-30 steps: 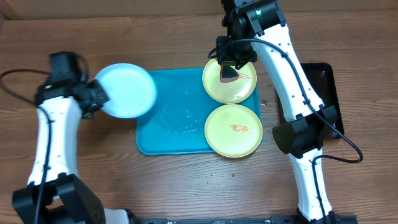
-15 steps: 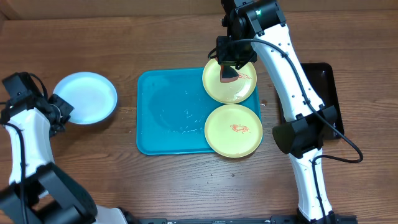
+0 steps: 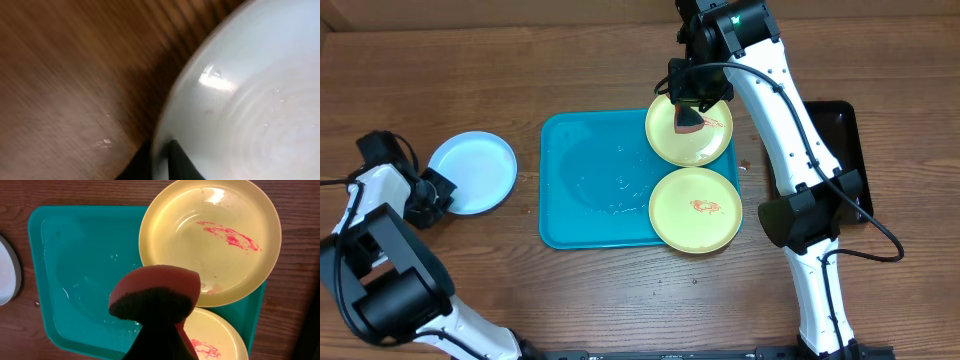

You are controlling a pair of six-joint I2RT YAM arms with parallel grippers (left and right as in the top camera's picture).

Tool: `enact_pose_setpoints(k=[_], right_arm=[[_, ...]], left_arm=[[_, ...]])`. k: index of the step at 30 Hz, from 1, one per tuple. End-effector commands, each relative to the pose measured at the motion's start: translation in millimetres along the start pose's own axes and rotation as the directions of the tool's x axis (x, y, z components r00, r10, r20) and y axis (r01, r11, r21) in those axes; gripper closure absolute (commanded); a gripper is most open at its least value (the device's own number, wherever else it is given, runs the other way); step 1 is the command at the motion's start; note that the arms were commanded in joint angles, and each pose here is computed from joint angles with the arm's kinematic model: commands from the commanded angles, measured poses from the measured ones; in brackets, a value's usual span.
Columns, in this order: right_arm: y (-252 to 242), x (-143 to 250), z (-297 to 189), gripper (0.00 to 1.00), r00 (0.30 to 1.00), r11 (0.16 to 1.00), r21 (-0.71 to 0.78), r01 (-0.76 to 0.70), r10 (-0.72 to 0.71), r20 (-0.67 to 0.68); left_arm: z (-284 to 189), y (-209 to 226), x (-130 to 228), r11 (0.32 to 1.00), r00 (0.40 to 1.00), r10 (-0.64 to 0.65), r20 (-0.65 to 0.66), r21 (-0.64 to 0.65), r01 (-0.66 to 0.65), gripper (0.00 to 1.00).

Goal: Clean dirty plates on tray and stack at the side
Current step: 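Release the white plate and raise the left gripper away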

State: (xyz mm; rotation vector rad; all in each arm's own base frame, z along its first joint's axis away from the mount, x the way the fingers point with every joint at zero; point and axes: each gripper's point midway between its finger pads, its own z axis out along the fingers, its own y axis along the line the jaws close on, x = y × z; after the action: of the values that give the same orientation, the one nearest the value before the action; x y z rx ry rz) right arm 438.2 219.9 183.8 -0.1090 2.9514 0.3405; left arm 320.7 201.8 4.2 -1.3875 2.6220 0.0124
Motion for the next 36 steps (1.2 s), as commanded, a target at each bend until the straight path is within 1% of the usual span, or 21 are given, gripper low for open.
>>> enact_pose_setpoints(k=[1, 2, 3, 4, 5, 6, 7, 11, 14, 16, 17, 19, 20, 22, 23, 24, 28, 31, 33, 35, 36], right_arm=[[3, -4, -11, 0.96, 0.999, 1.0, -0.008, 0.007, -0.007, 0.036], [3, -4, -11, 0.96, 0.999, 1.0, -0.008, 0.007, -0.007, 0.036], [3, -4, -11, 0.96, 0.999, 1.0, -0.008, 0.007, -0.007, 0.036], [3, -4, -12, 0.96, 0.999, 1.0, -0.008, 0.008, -0.007, 0.036], [3, -4, -12, 0.96, 0.999, 1.0, -0.008, 0.007, -0.007, 0.036], [3, -4, -12, 0.96, 0.999, 1.0, -0.009, 0.007, -0.007, 0.038], [3, -5, -13, 0.96, 0.999, 1.0, -0.01, 0.008, -0.008, 0.041], [4, -8, -28, 0.96, 0.997, 1.0, -0.02, 0.011, -0.01, 0.073], [5, -15, -51, 0.96, 0.991, 0.998, -0.059, 0.01, -0.002, 0.133], [2, -18, -71, 0.96, 0.984, 0.996, -0.084, 0.005, 0.01, 0.177], [0, -20, -80, 0.96, 0.981, 0.996, -0.093, 0.001, 0.017, 0.194], [-11, -22, -102, 0.96, 0.971, 0.994, -0.104, -0.018, 0.042, 0.237], [-18, -23, -113, 0.96, 0.965, 0.993, -0.111, -0.029, 0.057, 0.257], [-31, -24, -133, 0.96, 0.952, 0.992, -0.12, -0.051, 0.084, 0.296], [-40, -25, -145, 0.96, 0.942, 0.99, -0.123, -0.067, 0.103, 0.32], [-55, -25, -164, 0.96, 0.924, 0.988, -0.127, -0.094, 0.134, 0.358], [-83, -22, -198, 0.96, 0.885, 0.981, -0.13, -0.142, 0.185, 0.427], [-98, -18, -218, 0.96, 0.86, 0.977, -0.133, -0.168, 0.211, 0.465], [-103, -14, -227, 0.96, 0.849, 0.975, -0.136, -0.178, 0.222, 0.479], [-108, -9, -231, 0.96, 0.846, 0.973, -0.132, -0.192, 0.232, 0.48], [-111, -5, -232, 0.96, 0.847, 0.971, -0.13, -0.2, 0.238, 0.475]], left_arm=[[14, -4, 13, 0.998, 0.997, 0.063, -0.054, 0.005, -0.063, 0.74], [15, -4, 13, 0.997, 0.996, 0.073, -0.055, 0.005, -0.073, 0.64], [15, -4, 14, 0.996, 0.995, 0.087, -0.056, 0.006, -0.087, 0.53], [14, -4, 13, 0.995, 0.994, 0.095, -0.057, 0.006, -0.095, 0.44], [12, -4, 13, 0.995, 0.993, 0.103, -0.057, 0.006, -0.103, 0.38], [10, -5, 12, 0.994, 0.992, 0.111, -0.059, 0.006, -0.11, 0.27], [7, -5, 11, 0.994, 0.992, 0.112, -0.061, 0.003, -0.112, 0.21], [-21, -10, -3, 0.993, 0.992, 0.115, -0.042, 0.004, -0.115, 0.19], [-54, -24, -17, 0.987, 0.988, 0.154, 0.003, 0.049, -0.154, 0.18], [-81, -41, -22, 0.966, 0.972, 0.232, 0.039, 0.109, -0.234, 0.13], [-93, -50, -22, 0.949, 0.96, 0.274, 0.058, 0.142, -0.28, 0.09], [-117, -70, -18, 0.906, 0.928, 0.36, 0.094, 0.203, -0.372, 0.0], [-128, -83, -13, 0.875, 0.905, 0.409, 0.112, 0.231, -0.424, 0.0], [-141, -106, 0, 0.82, 0.865, 0.485, 0.132, 0.274, -0.502, 0.0], [-144, -114, 6, 0.803, 0.851, 0.507, 0.136, 0.284, -0.524, 0.0], [-146, -136, 25, 0.762, 0.816, 0.562, 0.136, 0.298, -0.574, 0.0], [-146, -184, 73, 0.657, 0.721, 0.679, 0.138, 0.326, -0.68, 0.0], [-145, -223, 110, 0.574, 0.65, 0.741, 0.17, 0.342, -0.744, 0.0], [-144, -247, 135, 0.532, 0.617, 0.765, 0.186, 0.358, -0.767, 0.0], [-143, -264, 159, 0.503, 0.595, 0.781, 0.188, 0.374, -0.779, 0.0], [-143, -270, 171, 0.478, 0.572, 0.798, 0.191, 0.378, -0.793, 0.0]])
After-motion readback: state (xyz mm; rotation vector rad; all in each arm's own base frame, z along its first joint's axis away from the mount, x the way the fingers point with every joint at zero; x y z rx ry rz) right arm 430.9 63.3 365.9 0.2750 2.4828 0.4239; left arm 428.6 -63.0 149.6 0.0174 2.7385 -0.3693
